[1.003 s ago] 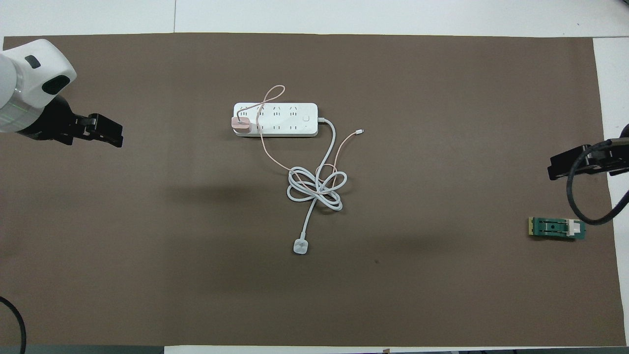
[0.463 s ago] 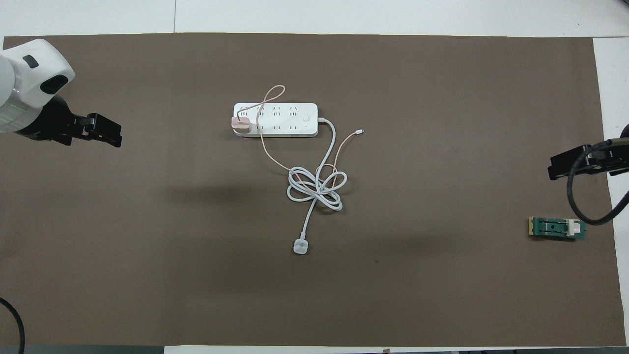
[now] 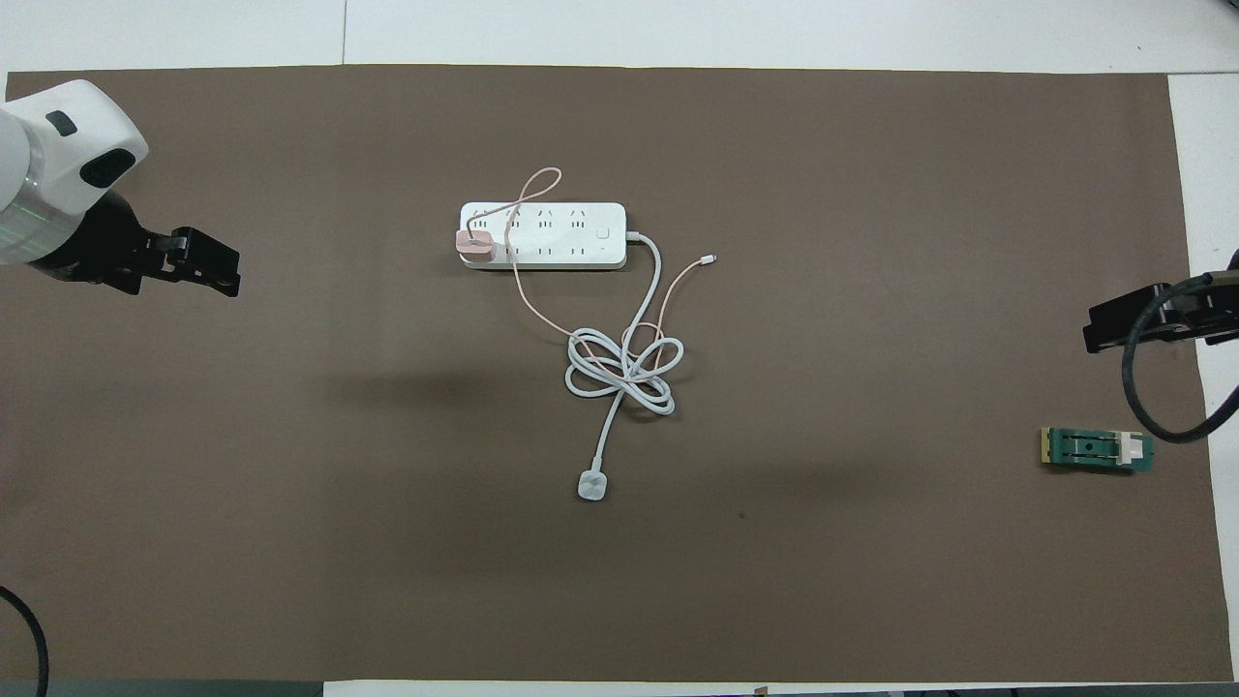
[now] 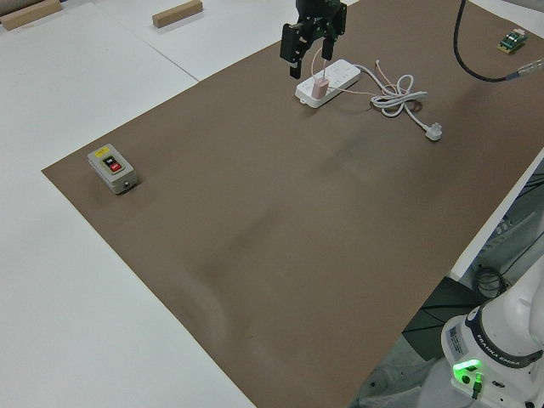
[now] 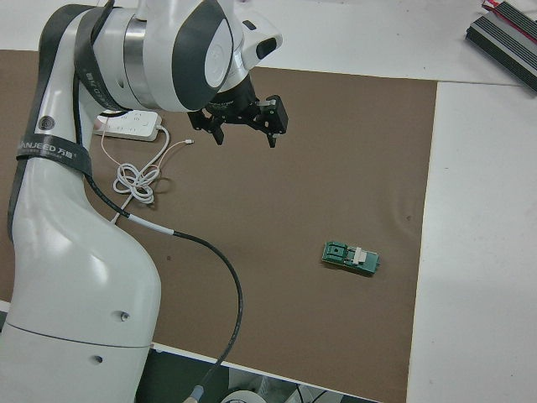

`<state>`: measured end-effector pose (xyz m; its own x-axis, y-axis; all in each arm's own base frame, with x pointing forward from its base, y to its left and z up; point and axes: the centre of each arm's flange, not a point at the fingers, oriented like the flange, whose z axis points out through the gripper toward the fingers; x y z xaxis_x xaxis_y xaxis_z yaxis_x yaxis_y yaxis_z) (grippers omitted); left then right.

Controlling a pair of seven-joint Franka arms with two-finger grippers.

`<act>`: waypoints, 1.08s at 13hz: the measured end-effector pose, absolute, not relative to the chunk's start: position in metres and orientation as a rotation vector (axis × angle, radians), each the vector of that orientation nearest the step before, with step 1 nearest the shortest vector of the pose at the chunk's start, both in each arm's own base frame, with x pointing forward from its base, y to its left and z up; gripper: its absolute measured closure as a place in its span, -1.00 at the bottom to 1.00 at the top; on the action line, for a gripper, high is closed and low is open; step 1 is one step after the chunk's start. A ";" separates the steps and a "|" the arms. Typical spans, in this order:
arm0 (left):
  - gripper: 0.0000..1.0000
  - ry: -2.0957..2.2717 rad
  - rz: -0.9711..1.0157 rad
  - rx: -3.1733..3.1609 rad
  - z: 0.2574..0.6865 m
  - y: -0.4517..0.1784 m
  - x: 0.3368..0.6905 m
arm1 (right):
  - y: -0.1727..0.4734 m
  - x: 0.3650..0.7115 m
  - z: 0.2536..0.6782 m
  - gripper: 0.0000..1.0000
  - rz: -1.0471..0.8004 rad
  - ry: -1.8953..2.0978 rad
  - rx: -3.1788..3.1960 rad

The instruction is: Plug charger into power strip

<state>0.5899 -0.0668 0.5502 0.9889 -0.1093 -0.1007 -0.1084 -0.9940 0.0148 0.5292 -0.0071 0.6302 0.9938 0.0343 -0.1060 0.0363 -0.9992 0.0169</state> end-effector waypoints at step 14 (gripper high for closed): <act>-1.00 -0.166 -0.156 3.137 0.574 -0.079 0.560 | -0.019 0.527 0.633 -1.00 -0.157 0.020 3.120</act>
<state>0.5596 -0.0788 0.5742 0.9895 -0.1052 -0.0993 -0.1056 -0.9944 0.0012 0.5274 -0.0189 0.6329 0.9948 0.0121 -0.1008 0.0139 -0.9998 0.0172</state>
